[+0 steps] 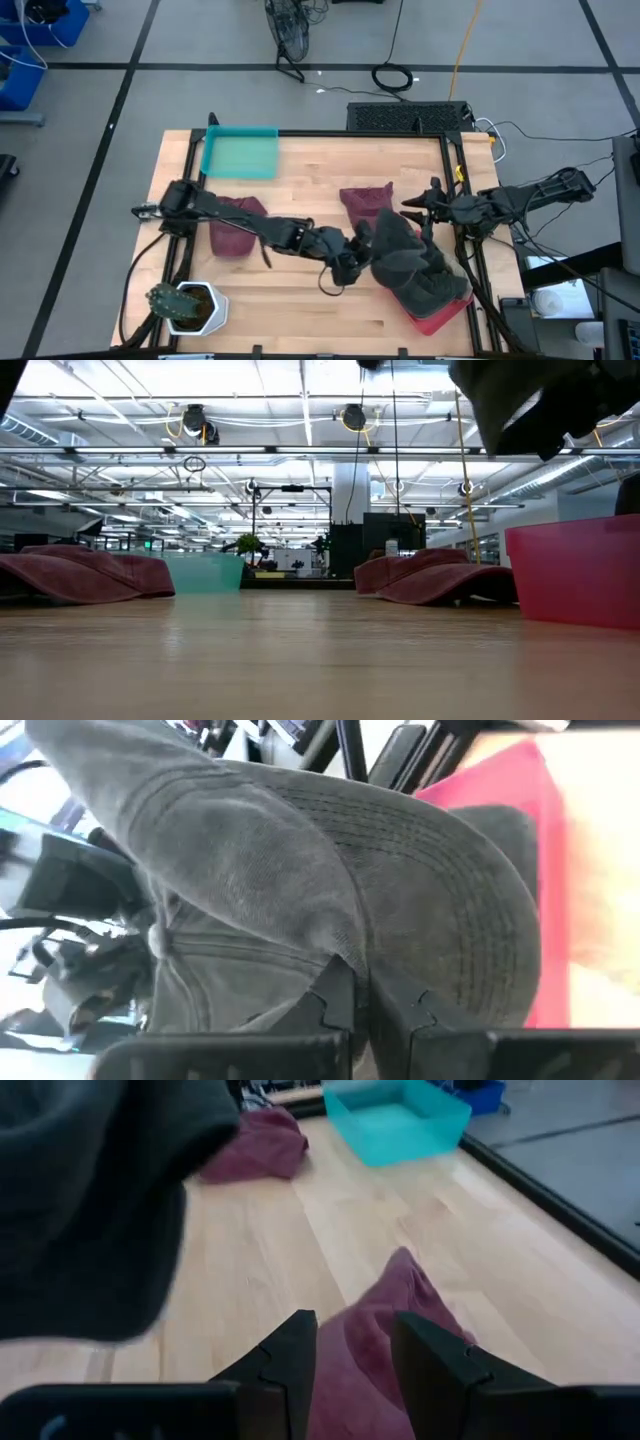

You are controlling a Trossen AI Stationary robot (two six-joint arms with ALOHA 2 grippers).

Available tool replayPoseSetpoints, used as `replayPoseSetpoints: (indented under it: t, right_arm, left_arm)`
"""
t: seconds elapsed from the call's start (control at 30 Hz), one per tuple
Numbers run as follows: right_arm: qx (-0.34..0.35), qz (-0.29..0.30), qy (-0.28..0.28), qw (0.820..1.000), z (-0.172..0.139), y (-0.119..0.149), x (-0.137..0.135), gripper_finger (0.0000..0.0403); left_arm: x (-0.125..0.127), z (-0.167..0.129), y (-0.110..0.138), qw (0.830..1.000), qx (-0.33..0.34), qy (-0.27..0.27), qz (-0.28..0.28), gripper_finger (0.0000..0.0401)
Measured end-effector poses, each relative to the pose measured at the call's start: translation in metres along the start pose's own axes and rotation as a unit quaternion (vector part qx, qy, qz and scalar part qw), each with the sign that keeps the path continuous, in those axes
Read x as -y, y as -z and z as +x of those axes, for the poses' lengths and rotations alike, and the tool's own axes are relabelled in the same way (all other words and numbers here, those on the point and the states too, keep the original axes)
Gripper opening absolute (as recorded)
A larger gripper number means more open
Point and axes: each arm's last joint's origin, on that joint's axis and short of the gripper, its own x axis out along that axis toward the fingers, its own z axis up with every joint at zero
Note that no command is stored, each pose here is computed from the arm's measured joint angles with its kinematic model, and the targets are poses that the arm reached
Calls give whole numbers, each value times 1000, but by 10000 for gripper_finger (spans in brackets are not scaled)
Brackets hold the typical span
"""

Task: Pick & Place hat
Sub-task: Put the black cap into the pink bin

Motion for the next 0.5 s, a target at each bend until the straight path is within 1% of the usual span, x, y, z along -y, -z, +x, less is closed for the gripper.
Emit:
replayPoseSetpoints:
  t: [0.07, 0.1, 0.2, 0.3, 0.4, 0.5]
  right_arm:
    - [-9, 3, 4, 1000, 0, 2, 1, 116]
    - [-14, 5, 5, 1000, 0, 3, 1, 116]
    - [-25, 4, 10, 1000, 0, 5, 2, 116]
    - [-27, 2, 12, 1000, 0, 6, 2, 116]
    - [-29, -2, 24, 999, -1, 7, 4, 116]
    - [-34, -5, 28, 999, -1, 8, 5, 116]
  left_arm:
    - [7, 10, 8, 1000, -9, 5, 7, 8]
    - [9, 15, 12, 1000, -7, -3, 5, 7]
    - [13, 26, 21, 1000, -6, -16, 2, 16]
    - [10, 32, 23, 999, 29, -45, -4, 20]
    - [8, 34, 19, 996, 80, -47, -8, 8]
    - [11, 34, 16, 994, 95, -43, -11, 11]
